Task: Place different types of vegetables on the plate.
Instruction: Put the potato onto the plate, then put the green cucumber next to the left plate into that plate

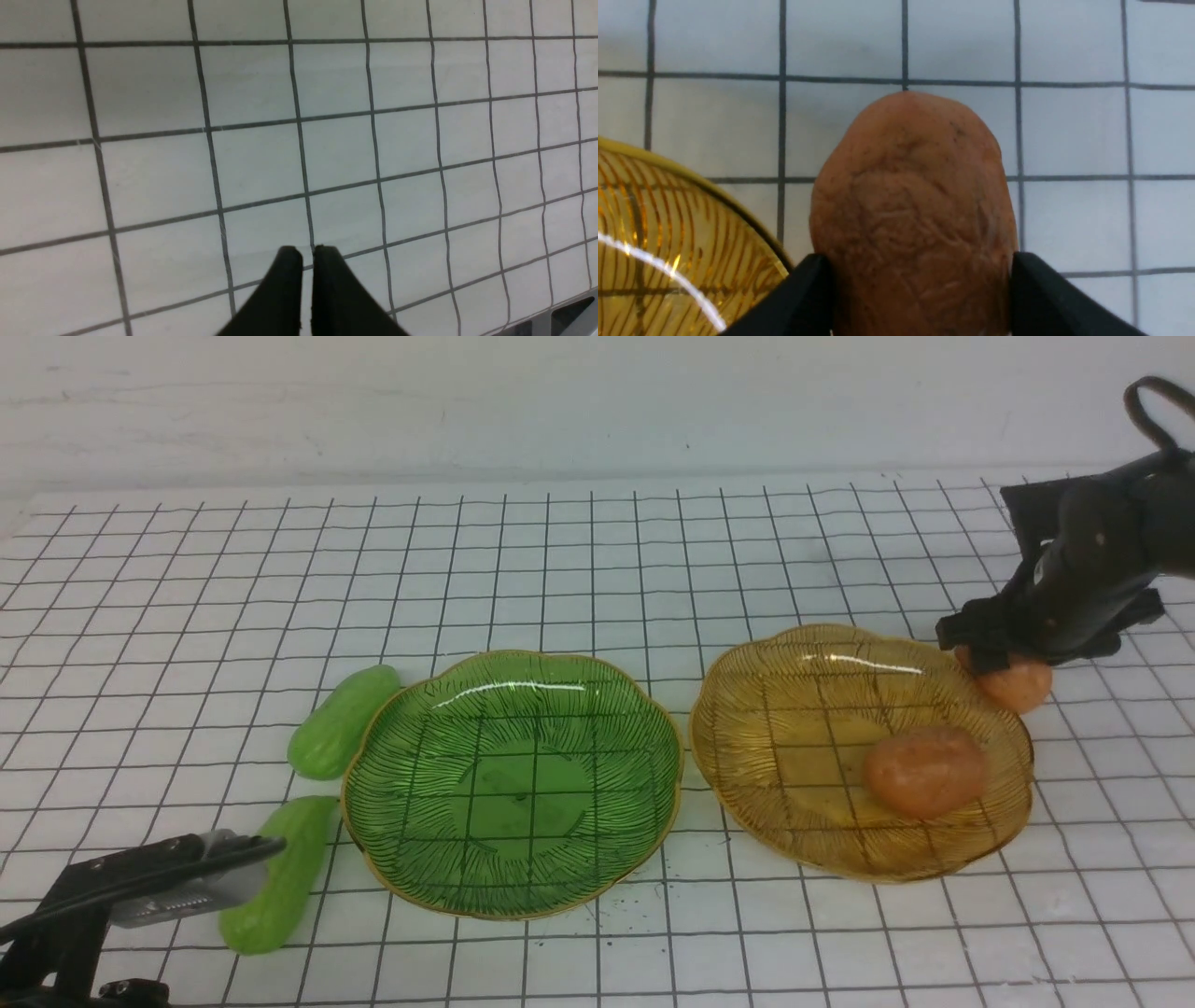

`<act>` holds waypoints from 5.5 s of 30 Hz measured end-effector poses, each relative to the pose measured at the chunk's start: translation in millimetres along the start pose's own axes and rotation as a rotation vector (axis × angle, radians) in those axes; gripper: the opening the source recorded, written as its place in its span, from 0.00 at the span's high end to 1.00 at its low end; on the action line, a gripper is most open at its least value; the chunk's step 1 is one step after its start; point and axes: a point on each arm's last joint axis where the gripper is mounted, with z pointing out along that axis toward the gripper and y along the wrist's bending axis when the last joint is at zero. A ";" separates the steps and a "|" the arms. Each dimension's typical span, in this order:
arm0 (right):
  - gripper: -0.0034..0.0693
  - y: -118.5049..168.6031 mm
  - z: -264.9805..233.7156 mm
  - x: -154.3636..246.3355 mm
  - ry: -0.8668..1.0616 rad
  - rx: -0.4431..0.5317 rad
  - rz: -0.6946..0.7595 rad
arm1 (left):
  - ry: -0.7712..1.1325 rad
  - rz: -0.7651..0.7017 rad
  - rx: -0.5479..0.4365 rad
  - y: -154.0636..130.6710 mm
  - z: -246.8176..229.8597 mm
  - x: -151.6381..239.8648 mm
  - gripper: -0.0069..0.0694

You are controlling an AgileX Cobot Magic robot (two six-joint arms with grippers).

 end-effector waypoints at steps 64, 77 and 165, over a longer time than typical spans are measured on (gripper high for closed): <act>0.10 43.9 -264.3 36.4 -0.045 -0.490 -0.066 | -0.164 -0.012 -0.277 17.3 -7.2 -72.9 0.36; 0.21 37.4 -283.0 47.8 -0.086 -0.496 -0.101 | 0.020 0.034 -0.317 46.0 56.2 -124.4 0.36; 0.22 44.8 -242.8 75.2 0.062 -0.490 -0.183 | -0.081 0.158 -0.343 37.5 128.3 -295.7 0.31</act>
